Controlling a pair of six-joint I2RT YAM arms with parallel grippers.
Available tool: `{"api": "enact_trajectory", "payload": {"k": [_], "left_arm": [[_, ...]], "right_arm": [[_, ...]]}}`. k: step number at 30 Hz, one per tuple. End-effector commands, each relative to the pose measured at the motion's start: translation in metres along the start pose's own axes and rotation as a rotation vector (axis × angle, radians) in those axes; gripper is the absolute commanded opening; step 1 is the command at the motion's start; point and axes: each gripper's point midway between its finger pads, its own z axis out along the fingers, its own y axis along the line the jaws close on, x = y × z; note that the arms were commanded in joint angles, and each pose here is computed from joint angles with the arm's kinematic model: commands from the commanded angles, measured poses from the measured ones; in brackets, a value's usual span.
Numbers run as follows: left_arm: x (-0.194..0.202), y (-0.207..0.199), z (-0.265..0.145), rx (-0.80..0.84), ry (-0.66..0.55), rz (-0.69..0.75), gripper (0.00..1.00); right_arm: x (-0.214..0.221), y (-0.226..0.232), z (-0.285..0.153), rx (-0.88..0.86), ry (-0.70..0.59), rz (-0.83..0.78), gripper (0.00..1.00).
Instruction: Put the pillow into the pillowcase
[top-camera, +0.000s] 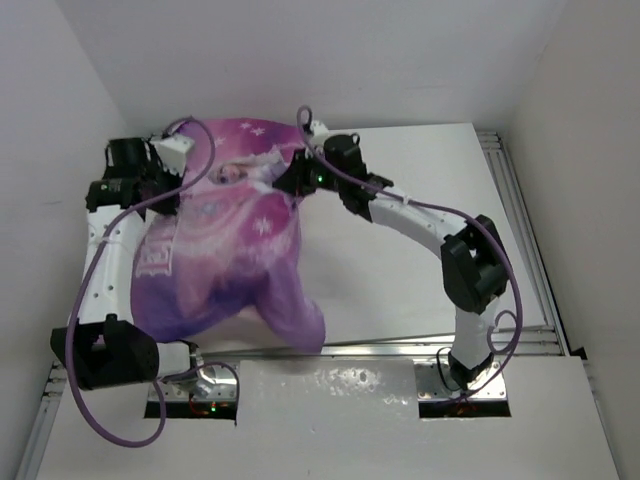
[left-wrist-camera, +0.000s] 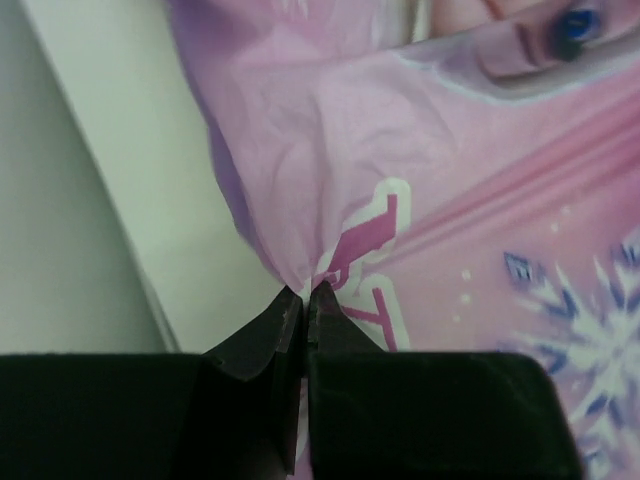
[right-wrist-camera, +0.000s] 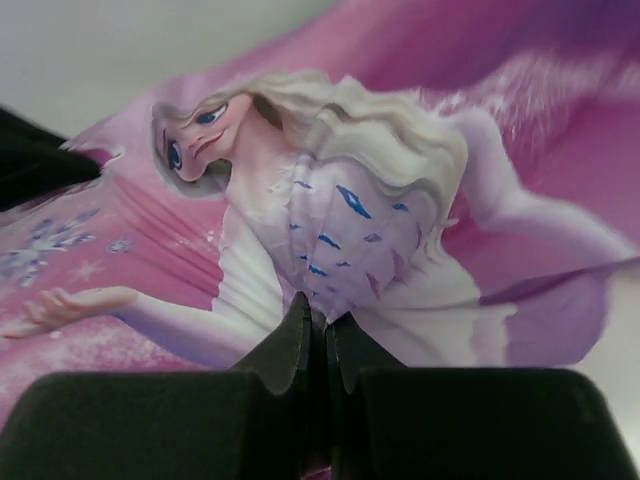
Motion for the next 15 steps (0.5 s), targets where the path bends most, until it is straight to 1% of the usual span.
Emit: {"api": "enact_trajectory", "payload": {"k": [1,2,3,4,5,6,7,8,9,10,11,12,13,14,15], "left_arm": [[0.071,0.037,0.008,-0.213,0.223,0.041,0.00],[0.100,0.027,0.016,-0.185,0.300,0.022,0.00],[0.111,0.021,0.016,-0.178,0.336,-0.015,0.01],[0.114,0.021,0.013,-0.185,0.349,-0.034,0.10],[0.111,0.020,0.009,-0.187,0.349,-0.049,0.22],[0.105,0.021,0.004,-0.190,0.341,-0.060,0.36],[0.102,0.018,-0.005,-0.185,0.350,-0.085,0.64],[0.079,0.027,-0.018,-0.208,0.299,-0.089,0.70],[0.073,0.026,-0.028,-0.204,0.300,-0.098,0.75],[0.053,0.033,-0.041,-0.227,0.248,-0.095,0.78],[0.049,0.034,-0.046,-0.230,0.245,-0.097,0.80],[0.048,0.035,-0.052,-0.239,0.258,-0.098,0.81],[0.041,0.039,-0.059,-0.259,0.241,-0.093,0.83],[0.040,0.042,-0.062,-0.277,0.243,-0.090,0.83],[0.040,0.047,-0.064,-0.296,0.246,-0.084,0.86]], "right_arm": [[0.030,-0.025,-0.016,0.085,-0.029,-0.015,0.00],[0.064,-0.039,-0.015,0.108,0.037,0.023,0.00],[0.093,-0.053,-0.009,0.125,0.102,0.057,0.13],[0.115,-0.058,-0.008,0.132,0.169,0.095,0.22],[0.115,-0.060,-0.003,0.131,0.187,0.100,0.27],[0.116,-0.062,-0.001,0.137,0.205,0.104,0.32],[0.114,-0.062,0.000,0.141,0.210,0.098,0.49],[0.098,-0.059,0.001,0.142,0.176,0.064,0.51],[0.079,-0.054,-0.003,0.143,0.135,0.020,0.55],[0.067,-0.055,-0.005,0.161,0.110,0.000,0.58],[0.043,-0.053,-0.005,0.182,0.062,-0.022,0.61],[0.033,-0.058,-0.010,0.204,0.061,-0.016,0.63],[0.021,-0.058,-0.013,0.206,0.049,-0.010,0.69],[-0.001,-0.048,-0.016,0.177,0.022,-0.019,0.72],[-0.006,-0.052,-0.024,0.194,0.040,-0.011,0.80]]}}
